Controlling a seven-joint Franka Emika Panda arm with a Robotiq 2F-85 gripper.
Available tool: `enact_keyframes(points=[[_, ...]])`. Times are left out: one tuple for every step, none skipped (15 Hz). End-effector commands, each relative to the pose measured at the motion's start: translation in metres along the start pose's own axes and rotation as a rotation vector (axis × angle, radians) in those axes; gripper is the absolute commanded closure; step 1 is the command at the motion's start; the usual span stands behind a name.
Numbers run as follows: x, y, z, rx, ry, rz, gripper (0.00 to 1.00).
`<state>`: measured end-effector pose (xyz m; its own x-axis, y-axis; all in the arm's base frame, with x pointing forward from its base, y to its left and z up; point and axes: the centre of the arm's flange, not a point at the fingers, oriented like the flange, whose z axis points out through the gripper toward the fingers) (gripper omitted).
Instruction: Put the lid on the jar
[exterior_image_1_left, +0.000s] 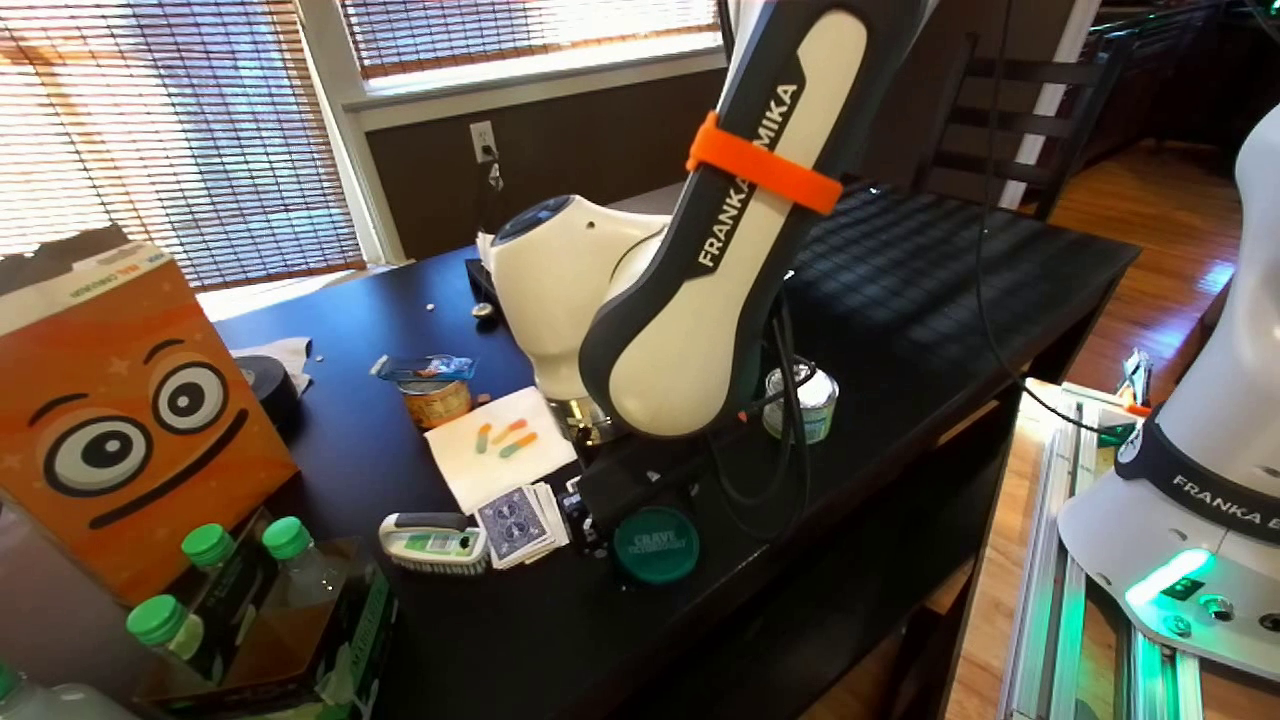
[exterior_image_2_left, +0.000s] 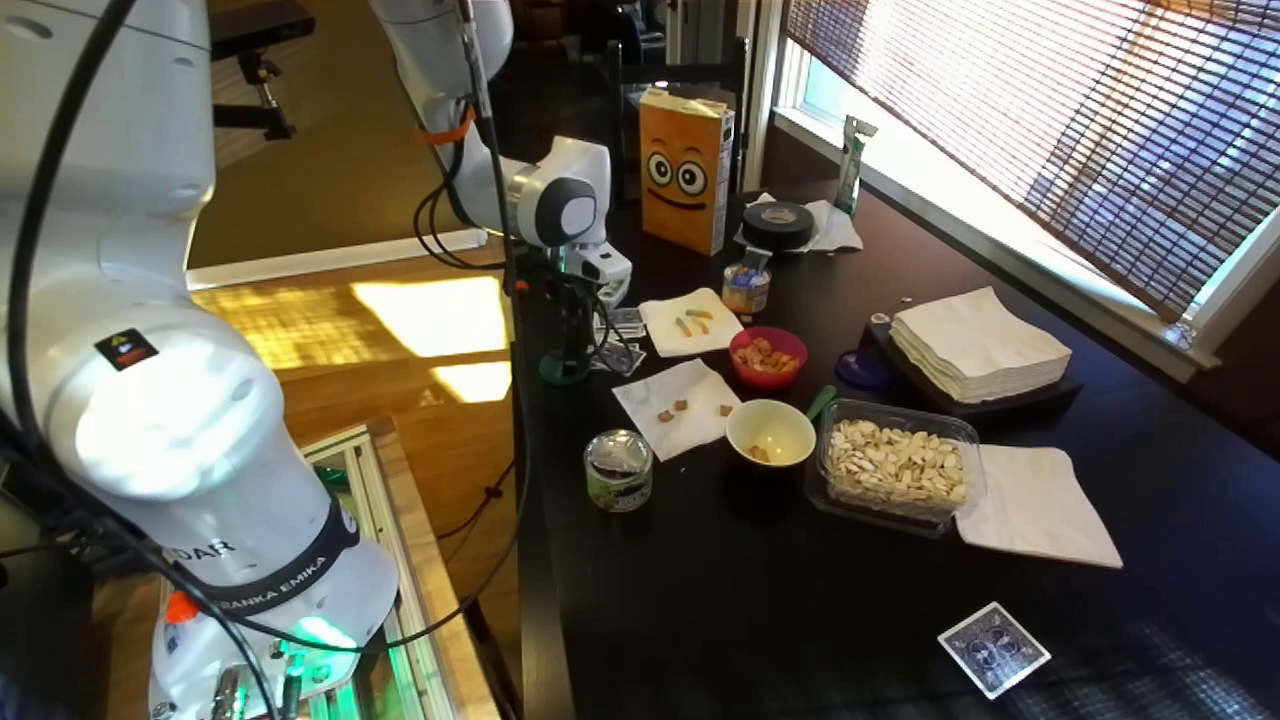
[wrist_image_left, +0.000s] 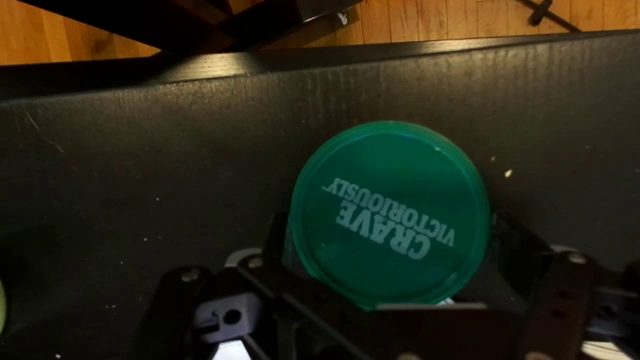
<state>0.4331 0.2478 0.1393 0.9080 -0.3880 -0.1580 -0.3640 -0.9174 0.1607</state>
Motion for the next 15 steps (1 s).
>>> enact_keyframes(points=[[0.0072,-0.0111,0.0047,-0.041,0.004,0.019,0.00],[0.0080,-0.0120,0.0057,-0.044,0.003,0.019,0.00],[0.0084,-0.0130,0.0068,-0.045,0.000,0.018,0.00],[0.0093,-0.0136,0.0076,-0.047,-0.003,0.018,0.00],[0.0096,-0.0140,0.0084,-0.050,-0.007,0.016,0.00],[0.0100,-0.0142,0.0090,-0.051,-0.009,0.014,0.00],[0.0103,-0.0144,0.0095,-0.054,-0.013,0.011,0.05],[0.0104,-0.0146,0.0094,-0.053,-0.014,0.009,0.17],[0.0104,-0.0151,0.0092,-0.052,-0.014,0.007,0.29],[0.0107,-0.0152,0.0094,-0.052,-0.015,0.006,0.31],[0.0111,-0.0164,0.0090,-0.051,-0.015,0.004,0.37],[0.0114,-0.0173,0.0091,-0.049,-0.015,0.003,0.44],[0.0116,-0.0180,0.0094,-0.048,-0.015,0.002,0.53],[0.0121,-0.0186,0.0098,-0.048,-0.015,0.002,0.59],[0.0124,-0.0192,0.0095,-0.046,-0.015,0.001,0.67]])
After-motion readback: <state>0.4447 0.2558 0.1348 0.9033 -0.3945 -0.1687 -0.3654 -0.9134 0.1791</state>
